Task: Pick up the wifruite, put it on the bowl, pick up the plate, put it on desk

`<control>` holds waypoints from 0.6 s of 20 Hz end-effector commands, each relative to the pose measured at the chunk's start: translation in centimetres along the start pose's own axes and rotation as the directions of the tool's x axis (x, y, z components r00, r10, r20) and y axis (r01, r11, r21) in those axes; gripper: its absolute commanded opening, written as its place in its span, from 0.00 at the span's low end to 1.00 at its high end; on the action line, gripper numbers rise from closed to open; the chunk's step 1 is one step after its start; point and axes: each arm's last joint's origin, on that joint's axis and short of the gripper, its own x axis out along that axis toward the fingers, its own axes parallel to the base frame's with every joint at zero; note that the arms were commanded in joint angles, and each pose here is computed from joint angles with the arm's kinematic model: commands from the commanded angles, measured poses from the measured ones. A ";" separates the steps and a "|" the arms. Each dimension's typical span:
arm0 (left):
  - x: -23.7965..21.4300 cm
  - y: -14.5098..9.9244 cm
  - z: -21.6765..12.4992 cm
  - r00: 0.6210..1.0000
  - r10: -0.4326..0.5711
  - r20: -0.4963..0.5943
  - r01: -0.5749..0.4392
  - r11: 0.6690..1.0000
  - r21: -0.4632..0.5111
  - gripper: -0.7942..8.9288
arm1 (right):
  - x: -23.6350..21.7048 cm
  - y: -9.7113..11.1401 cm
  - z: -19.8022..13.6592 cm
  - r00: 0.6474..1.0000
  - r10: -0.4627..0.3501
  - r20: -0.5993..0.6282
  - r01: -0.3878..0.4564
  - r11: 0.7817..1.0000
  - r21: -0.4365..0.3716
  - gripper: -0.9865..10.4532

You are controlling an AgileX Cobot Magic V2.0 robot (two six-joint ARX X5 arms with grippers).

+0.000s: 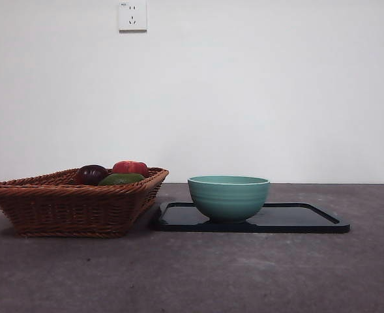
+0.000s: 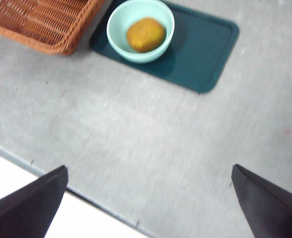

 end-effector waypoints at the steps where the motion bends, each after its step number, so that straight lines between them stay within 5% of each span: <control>1: -0.4 0.0 0.4 0.999 -0.015 0.044 0.015 1.000 0.007 0.66 | -0.8 -0.3 -2.8 0.998 0.035 0.050 -0.036 0.999 0.037 0.57; 5: -0.5 0.0 0.5 0.999 -0.017 0.050 0.016 1.000 0.006 0.66 | -0.9 -0.8 -6.8 0.977 0.116 0.176 -0.120 0.993 0.012 0.56; 12: -0.5 0.0 0.6 0.998 -0.019 0.060 0.019 1.000 0.004 0.66 | 0.4 -1.4 -10.0 0.963 0.133 0.234 -0.143 0.989 0.028 0.56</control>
